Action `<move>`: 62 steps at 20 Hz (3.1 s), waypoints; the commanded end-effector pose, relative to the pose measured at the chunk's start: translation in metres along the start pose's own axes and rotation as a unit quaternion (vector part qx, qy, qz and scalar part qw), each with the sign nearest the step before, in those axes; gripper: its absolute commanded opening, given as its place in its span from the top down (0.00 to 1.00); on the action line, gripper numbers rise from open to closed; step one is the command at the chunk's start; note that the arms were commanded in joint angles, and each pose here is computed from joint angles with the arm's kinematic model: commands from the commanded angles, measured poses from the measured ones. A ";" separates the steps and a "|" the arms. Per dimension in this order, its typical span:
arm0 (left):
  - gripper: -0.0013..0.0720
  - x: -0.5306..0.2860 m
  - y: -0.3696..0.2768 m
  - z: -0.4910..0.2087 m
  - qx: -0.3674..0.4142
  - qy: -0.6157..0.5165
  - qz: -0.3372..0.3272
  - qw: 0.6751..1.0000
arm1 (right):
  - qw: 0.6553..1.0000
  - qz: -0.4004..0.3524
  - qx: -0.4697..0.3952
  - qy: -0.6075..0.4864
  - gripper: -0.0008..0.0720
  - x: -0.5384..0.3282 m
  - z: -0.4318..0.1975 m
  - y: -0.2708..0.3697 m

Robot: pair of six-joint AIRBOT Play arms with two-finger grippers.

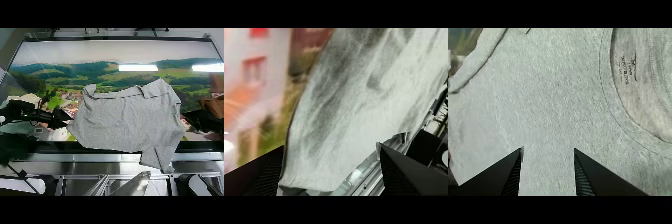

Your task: Fold the shirts.

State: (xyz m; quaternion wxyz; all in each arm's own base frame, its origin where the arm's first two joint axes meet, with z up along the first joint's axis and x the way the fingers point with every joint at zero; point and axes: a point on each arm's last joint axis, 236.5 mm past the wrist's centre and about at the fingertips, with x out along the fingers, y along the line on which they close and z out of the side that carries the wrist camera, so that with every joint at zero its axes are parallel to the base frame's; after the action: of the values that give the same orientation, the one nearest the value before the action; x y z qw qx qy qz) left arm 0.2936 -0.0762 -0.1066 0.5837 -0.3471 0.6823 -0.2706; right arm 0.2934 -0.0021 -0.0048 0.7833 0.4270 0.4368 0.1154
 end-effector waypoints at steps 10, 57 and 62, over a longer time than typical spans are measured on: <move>0.95 0.024 -0.016 -0.027 0.045 0.054 -0.039 0.997 | 0.987 -0.102 0.122 -0.026 0.14 -0.038 -0.002 -0.073; 0.96 -0.160 -0.261 0.065 0.409 -0.106 -0.139 0.896 | 0.947 0.142 -0.244 -0.156 0.97 -0.001 0.139 0.184; 0.26 -0.079 -0.143 0.164 0.195 -0.092 -0.189 0.958 | 0.980 0.055 -0.135 -0.136 0.38 0.113 0.182 0.068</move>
State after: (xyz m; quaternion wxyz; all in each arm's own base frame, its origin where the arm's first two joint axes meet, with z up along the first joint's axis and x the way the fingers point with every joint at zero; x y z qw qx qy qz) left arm 0.4541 -0.0971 0.1143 0.6780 -0.2829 0.4231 -0.5304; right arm 0.4816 0.0126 0.1158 0.8861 0.3369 0.2317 0.2185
